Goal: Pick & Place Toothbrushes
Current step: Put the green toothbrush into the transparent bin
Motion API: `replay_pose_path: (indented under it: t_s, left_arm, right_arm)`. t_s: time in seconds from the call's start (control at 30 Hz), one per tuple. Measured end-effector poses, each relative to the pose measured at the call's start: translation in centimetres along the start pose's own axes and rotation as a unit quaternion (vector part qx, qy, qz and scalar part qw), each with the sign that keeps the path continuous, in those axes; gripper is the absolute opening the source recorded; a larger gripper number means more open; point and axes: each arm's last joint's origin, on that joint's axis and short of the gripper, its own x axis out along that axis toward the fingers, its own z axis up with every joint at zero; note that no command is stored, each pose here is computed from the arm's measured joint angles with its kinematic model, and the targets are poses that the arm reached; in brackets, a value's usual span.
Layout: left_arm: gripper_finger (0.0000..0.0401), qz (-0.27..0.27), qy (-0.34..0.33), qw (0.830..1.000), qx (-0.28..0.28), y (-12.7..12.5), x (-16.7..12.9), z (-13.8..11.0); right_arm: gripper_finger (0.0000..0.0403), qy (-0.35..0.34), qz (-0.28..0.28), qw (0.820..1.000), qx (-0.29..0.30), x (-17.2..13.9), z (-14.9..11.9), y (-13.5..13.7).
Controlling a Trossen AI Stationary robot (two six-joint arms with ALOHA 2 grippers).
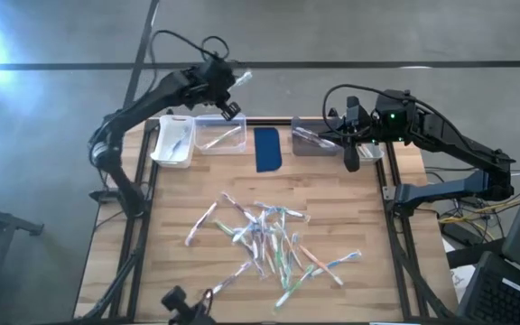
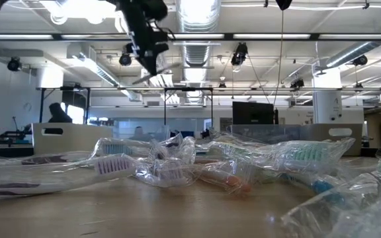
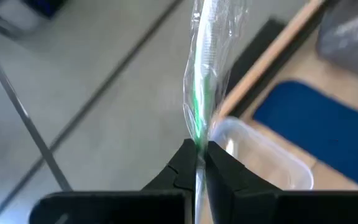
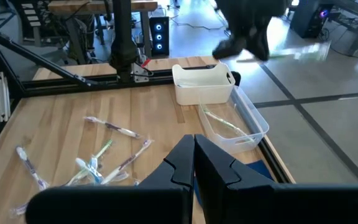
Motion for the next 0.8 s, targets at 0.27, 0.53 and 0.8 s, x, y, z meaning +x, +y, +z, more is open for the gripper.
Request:
replay_pose_path:
  t_s: [0.27,0.53,0.8]
  left_arm:
    - [0.0016,-0.016,0.113,0.994,0.003,-1.7,5.0,-1.3]
    - [0.0016,-0.019,0.142,0.990,-0.012,-2.4,6.9,-2.2]
    - [0.0016,-0.028,0.177,0.984,-0.005,-3.3,8.6,-4.6]
  right_arm:
    - [0.0008,0.000,0.000,1.000,0.000,0.0,0.0,0.0]
    - [0.0008,0.000,0.000,1.000,0.000,0.0,0.0,0.0]
    - [0.0008,0.000,0.000,1.000,0.000,0.0,0.0,0.0]
